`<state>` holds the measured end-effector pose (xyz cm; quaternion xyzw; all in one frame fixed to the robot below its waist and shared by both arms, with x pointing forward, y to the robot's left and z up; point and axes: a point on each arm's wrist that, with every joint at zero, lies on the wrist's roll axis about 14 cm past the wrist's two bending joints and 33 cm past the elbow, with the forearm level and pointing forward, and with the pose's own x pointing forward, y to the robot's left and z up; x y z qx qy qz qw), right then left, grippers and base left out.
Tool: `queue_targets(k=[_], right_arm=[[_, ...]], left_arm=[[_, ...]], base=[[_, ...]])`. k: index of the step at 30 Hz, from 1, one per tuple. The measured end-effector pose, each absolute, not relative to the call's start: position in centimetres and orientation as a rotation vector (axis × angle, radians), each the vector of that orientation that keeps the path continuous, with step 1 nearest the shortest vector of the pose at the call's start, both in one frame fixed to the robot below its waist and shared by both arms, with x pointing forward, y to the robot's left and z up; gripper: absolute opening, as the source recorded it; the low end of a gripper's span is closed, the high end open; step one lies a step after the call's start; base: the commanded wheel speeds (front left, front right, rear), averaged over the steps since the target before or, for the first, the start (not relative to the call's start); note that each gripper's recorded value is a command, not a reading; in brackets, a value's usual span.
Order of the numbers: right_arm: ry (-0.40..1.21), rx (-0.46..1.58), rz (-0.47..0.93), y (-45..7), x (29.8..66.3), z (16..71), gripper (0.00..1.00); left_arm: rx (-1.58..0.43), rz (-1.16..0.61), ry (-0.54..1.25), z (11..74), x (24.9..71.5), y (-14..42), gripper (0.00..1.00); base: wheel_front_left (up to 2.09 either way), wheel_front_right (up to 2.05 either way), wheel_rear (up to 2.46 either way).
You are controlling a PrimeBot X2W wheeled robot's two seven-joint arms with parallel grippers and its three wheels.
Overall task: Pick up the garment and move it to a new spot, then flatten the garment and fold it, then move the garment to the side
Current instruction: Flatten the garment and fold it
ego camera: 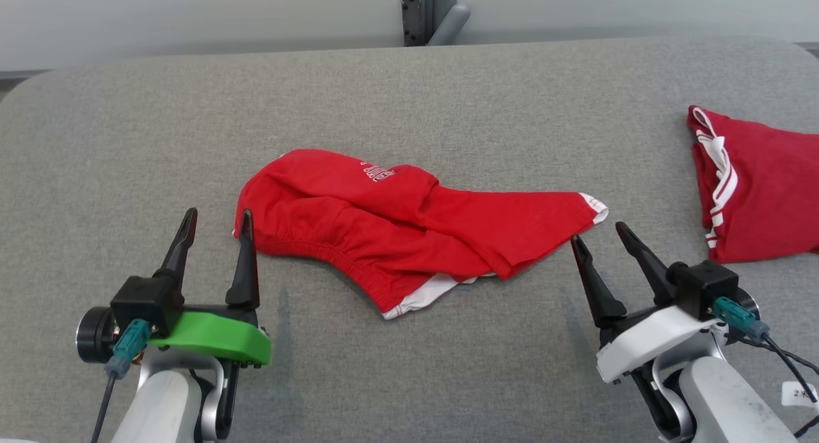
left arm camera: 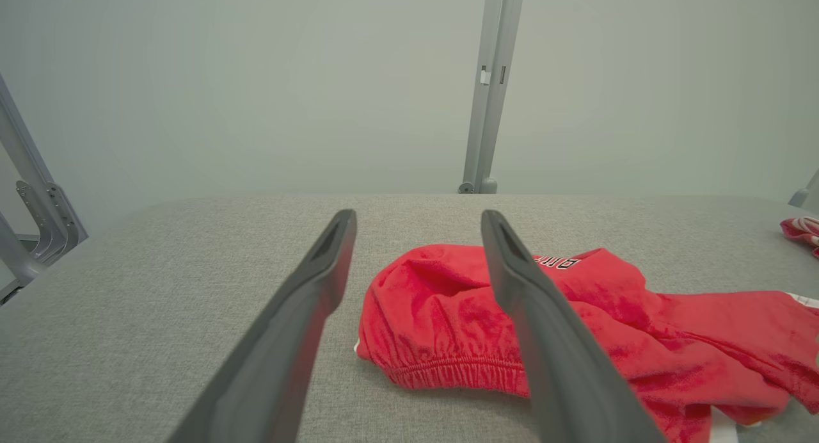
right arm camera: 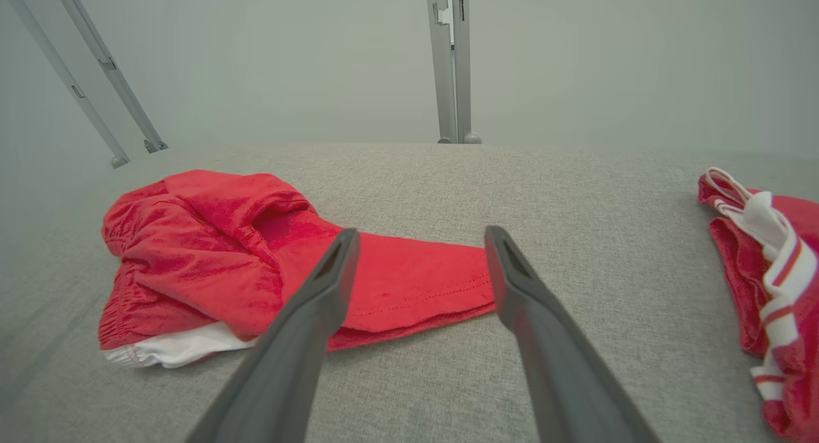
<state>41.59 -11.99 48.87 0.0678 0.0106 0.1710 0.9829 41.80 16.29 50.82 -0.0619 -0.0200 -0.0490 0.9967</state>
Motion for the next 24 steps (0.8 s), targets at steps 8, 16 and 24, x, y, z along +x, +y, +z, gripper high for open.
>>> queue_targets(k=[8,16,24], right_arm=[[0.168,0.136,0.502,-7.0,42.1,44.3,1.0],[0.257,0.113,0.59,-4.9,42.5,41.3,0.37],[0.229,0.079,0.615,-4.7,44.2,41.9,0.0]], left_arm=[[-0.126,-0.063,-0.027,49.8,42.7,17.1,1.0],[-0.126,-0.016,0.016,48.0,42.8,18.4,1.0],[-0.127,-0.015,0.014,47.9,43.4,18.4,1.0]], base=[[0.0,0.0,0.0],[0.0,0.0,0.0],[0.0,0.0,0.0]])
